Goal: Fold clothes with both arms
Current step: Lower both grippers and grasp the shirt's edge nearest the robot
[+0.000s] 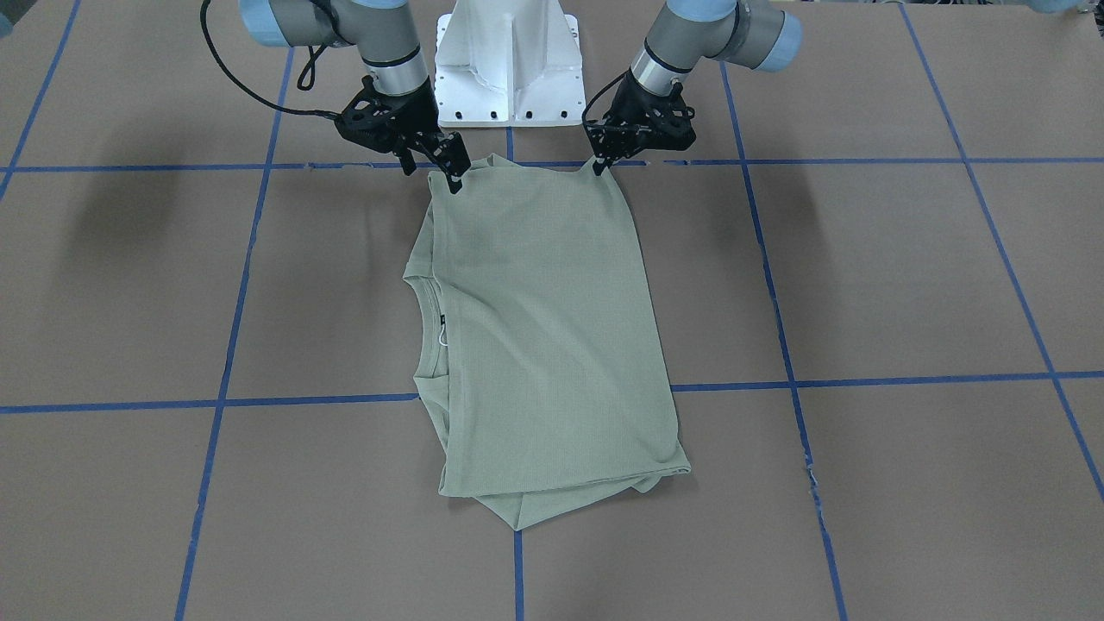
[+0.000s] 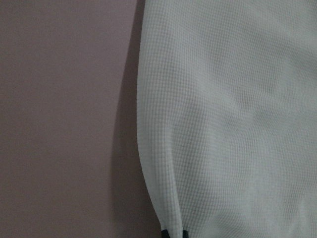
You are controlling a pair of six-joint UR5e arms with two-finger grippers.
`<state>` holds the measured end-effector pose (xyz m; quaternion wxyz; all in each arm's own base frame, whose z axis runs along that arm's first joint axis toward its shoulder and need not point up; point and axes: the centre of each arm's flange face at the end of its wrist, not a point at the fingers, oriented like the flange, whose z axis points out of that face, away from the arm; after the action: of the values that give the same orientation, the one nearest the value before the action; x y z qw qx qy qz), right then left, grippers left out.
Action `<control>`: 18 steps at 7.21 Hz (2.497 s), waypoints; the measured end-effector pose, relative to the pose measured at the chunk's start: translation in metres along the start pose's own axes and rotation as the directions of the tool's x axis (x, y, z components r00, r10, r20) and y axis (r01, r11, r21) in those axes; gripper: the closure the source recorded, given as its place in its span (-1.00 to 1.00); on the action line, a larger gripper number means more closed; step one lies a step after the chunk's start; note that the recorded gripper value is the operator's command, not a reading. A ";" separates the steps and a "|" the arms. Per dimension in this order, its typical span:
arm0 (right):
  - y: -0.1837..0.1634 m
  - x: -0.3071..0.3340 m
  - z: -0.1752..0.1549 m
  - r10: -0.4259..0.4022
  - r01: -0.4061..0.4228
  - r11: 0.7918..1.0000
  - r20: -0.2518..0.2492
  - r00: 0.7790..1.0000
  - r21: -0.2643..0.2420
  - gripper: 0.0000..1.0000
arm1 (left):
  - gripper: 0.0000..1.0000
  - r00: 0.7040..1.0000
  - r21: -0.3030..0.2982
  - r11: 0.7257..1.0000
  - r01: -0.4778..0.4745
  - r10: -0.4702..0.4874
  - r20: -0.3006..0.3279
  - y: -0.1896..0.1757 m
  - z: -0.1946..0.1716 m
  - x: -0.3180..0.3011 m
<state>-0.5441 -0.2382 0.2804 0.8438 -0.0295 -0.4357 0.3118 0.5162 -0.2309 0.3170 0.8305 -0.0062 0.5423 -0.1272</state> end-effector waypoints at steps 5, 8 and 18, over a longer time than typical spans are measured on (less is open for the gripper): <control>0.019 -0.007 0.022 -0.011 0.010 0.999 0.005 1.000 0.040 -0.30 | 1.00 1.000 -0.007 1.000 -0.001 0.001 -0.027 0.002 -0.013 0.008; 0.020 -0.006 0.024 -0.012 0.012 0.999 0.002 1.000 0.041 0.15 | 1.00 1.000 -0.009 1.000 -0.001 0.001 -0.029 0.002 -0.014 0.008; 0.011 -0.016 -0.051 -0.025 0.025 0.999 -0.011 1.000 0.048 1.00 | 1.00 0.999 -0.065 0.998 -0.010 0.006 -0.054 0.009 -0.047 0.023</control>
<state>-0.5181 -0.2272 0.2338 0.8504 -0.0052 -0.4240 0.3115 0.4843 -0.2213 0.2755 0.8154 -0.0276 0.5684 -0.1064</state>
